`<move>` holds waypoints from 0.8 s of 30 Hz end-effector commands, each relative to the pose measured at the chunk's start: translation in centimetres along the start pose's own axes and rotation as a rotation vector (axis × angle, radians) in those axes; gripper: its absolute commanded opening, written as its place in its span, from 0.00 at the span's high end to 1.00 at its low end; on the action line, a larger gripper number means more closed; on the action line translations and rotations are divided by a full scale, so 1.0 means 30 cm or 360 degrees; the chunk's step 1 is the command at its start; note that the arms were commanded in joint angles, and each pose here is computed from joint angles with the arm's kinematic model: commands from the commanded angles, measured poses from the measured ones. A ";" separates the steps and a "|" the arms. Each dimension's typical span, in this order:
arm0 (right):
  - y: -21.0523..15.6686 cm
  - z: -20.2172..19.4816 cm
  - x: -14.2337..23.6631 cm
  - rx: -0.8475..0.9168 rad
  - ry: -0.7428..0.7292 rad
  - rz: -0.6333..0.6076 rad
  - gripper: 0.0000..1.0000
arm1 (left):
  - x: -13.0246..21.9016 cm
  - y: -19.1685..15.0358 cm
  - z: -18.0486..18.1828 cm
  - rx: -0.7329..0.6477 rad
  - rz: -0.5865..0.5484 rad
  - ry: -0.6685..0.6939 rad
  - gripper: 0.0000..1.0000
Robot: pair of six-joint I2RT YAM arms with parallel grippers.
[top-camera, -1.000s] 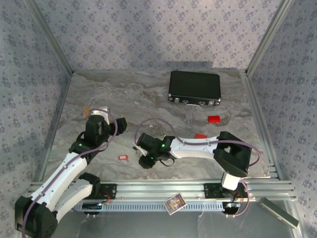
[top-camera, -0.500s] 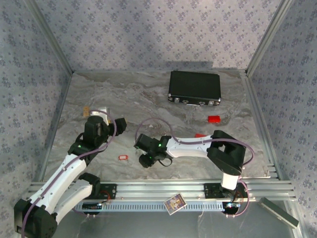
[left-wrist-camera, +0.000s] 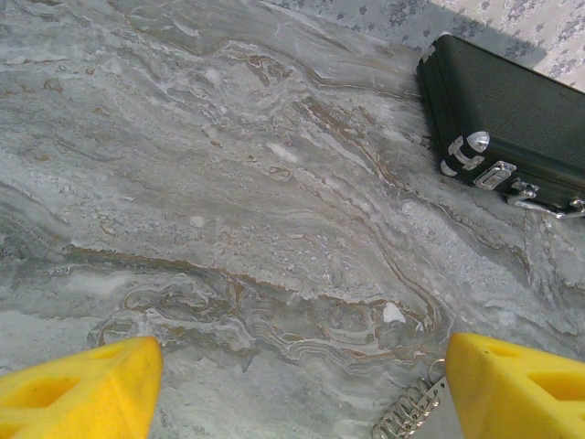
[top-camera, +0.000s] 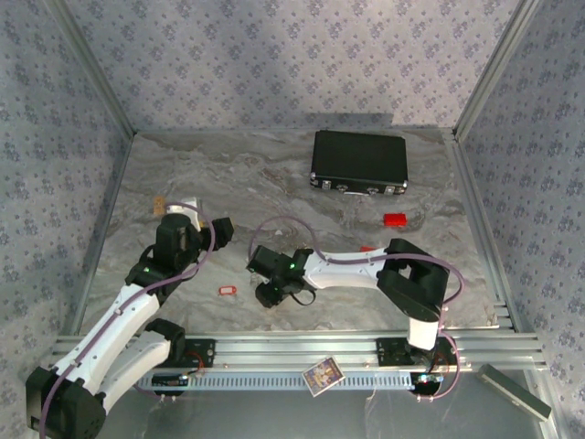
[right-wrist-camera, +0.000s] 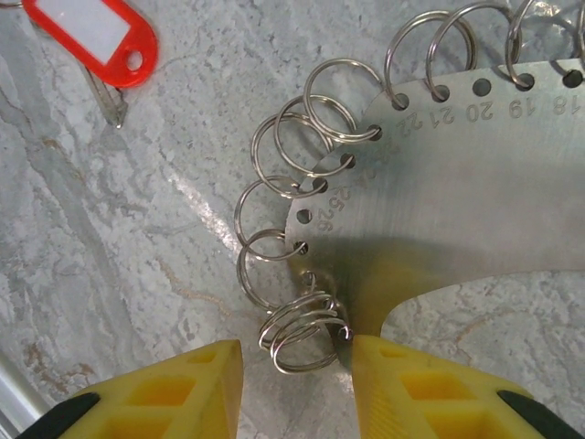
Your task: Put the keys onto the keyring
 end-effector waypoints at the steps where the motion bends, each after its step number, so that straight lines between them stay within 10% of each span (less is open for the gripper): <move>1: 0.010 -0.019 -0.007 -0.0020 -0.0072 0.0012 0.63 | 0.006 0.002 0.014 0.0023 -0.0010 0.0031 0.19; 24: 0.020 -0.079 0.025 -0.0122 -0.0068 -0.0011 0.72 | 0.009 0.003 0.017 0.0021 -0.0012 0.0039 0.19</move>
Point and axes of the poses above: each hand's point on the last joint's axis, 136 mm out from that joint toward the fingers, its own x axis back along the fingers, its own z axis along the line the jaws close on, y = z × x, the point moved 2 cm from there along x, back along the fingers, and after that the axes turned 14 degrees about -x, right-handed, at the moved point
